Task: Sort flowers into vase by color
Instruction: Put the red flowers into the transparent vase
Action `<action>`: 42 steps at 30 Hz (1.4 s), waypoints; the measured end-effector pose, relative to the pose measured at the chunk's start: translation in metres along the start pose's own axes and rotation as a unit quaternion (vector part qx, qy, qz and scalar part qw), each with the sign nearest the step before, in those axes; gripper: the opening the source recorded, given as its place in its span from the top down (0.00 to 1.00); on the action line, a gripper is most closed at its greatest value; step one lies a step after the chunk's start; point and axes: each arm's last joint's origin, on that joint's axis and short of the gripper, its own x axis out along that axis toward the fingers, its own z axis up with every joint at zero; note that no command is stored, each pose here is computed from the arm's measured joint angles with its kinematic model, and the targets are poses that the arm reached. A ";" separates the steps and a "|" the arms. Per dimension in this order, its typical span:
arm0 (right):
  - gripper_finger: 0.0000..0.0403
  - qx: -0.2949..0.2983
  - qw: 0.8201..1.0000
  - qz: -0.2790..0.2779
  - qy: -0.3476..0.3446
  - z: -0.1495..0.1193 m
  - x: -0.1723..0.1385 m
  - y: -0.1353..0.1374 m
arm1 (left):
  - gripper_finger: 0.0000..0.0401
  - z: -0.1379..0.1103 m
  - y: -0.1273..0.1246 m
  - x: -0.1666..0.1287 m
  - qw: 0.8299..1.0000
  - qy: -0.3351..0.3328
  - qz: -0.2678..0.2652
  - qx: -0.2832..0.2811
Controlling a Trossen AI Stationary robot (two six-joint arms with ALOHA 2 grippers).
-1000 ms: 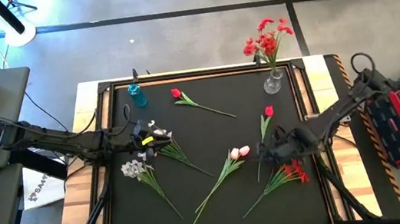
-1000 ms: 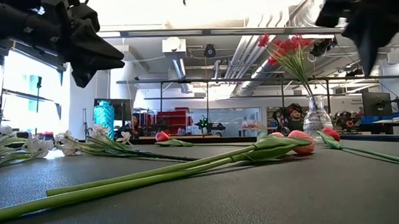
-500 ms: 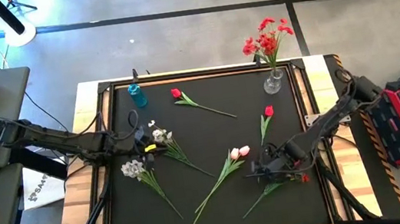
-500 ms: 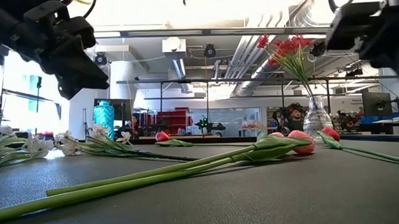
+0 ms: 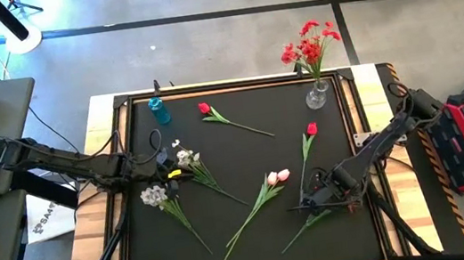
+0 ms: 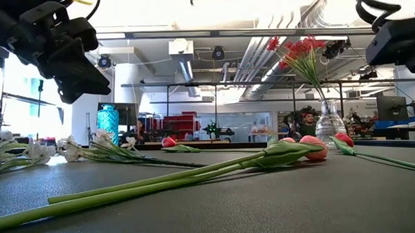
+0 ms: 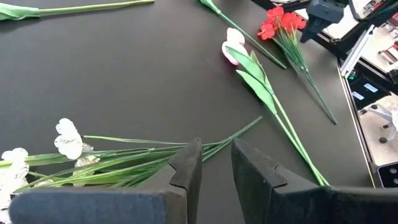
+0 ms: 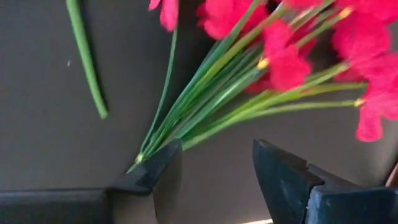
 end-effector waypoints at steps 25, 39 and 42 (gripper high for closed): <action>0.64 0.013 0.998 -0.037 -0.047 0.001 0.055 0.022 | 0.82 0.000 0.000 0.000 1.000 0.001 -0.001 -0.004; 0.97 -0.025 0.995 -0.031 -0.094 -0.009 0.038 0.026 | 0.82 0.000 0.000 0.000 1.000 0.001 -0.001 -0.004; 0.99 -0.038 0.993 -0.008 -0.108 -0.019 0.023 0.033 | 0.82 0.000 0.000 0.000 1.000 0.001 -0.001 -0.004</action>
